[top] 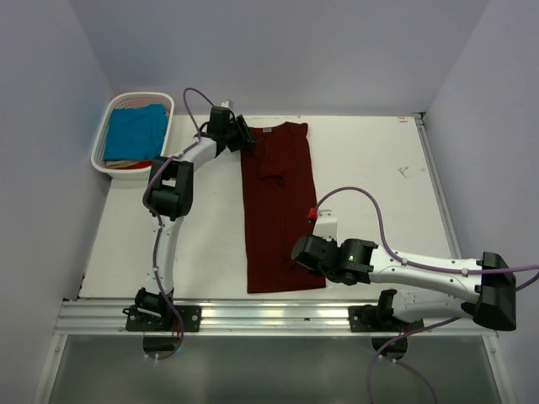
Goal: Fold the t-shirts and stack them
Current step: Rotate the tshirt 90 degrees
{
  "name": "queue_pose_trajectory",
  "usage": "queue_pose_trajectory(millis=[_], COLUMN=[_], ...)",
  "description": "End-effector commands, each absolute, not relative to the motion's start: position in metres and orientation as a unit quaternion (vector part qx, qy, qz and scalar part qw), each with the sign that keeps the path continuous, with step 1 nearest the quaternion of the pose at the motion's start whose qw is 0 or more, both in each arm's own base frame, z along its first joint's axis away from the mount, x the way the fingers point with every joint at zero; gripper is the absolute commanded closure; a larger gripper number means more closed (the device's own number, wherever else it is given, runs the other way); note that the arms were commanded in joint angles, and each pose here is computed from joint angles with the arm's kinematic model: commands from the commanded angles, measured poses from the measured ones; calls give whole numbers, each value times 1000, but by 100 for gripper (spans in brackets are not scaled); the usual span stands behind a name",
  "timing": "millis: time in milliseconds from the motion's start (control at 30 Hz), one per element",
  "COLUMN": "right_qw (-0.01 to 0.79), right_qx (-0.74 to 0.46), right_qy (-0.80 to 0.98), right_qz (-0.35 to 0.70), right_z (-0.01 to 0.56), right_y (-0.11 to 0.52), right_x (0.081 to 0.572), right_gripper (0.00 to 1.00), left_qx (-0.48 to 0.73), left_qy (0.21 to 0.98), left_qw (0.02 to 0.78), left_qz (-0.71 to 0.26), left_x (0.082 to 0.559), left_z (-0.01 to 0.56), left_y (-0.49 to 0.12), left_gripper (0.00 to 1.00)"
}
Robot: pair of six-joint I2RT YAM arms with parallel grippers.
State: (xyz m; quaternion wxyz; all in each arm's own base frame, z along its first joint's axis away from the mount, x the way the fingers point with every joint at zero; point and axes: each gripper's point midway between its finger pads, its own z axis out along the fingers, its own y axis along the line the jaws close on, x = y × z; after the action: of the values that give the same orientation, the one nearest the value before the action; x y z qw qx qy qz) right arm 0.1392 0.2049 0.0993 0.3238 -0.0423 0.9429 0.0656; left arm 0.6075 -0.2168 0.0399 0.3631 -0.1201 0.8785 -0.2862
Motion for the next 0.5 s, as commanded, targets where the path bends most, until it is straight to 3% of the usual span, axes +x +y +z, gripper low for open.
queue_pose_trajectory(millis=[0, 467], right_qw=[346, 345], right_qx=[-22, -27], right_qy=[936, 936], right_qz=[59, 58], right_z=[104, 100], right_y=[198, 204], right_x=[146, 147], right_gripper=[90, 91], left_qx=[-118, -112], left_qy=[876, 879], left_qw=[357, 358], left_qz=[-302, -294], left_x=[606, 594], left_z=[42, 52], left_y=[-222, -215], left_gripper=[47, 61])
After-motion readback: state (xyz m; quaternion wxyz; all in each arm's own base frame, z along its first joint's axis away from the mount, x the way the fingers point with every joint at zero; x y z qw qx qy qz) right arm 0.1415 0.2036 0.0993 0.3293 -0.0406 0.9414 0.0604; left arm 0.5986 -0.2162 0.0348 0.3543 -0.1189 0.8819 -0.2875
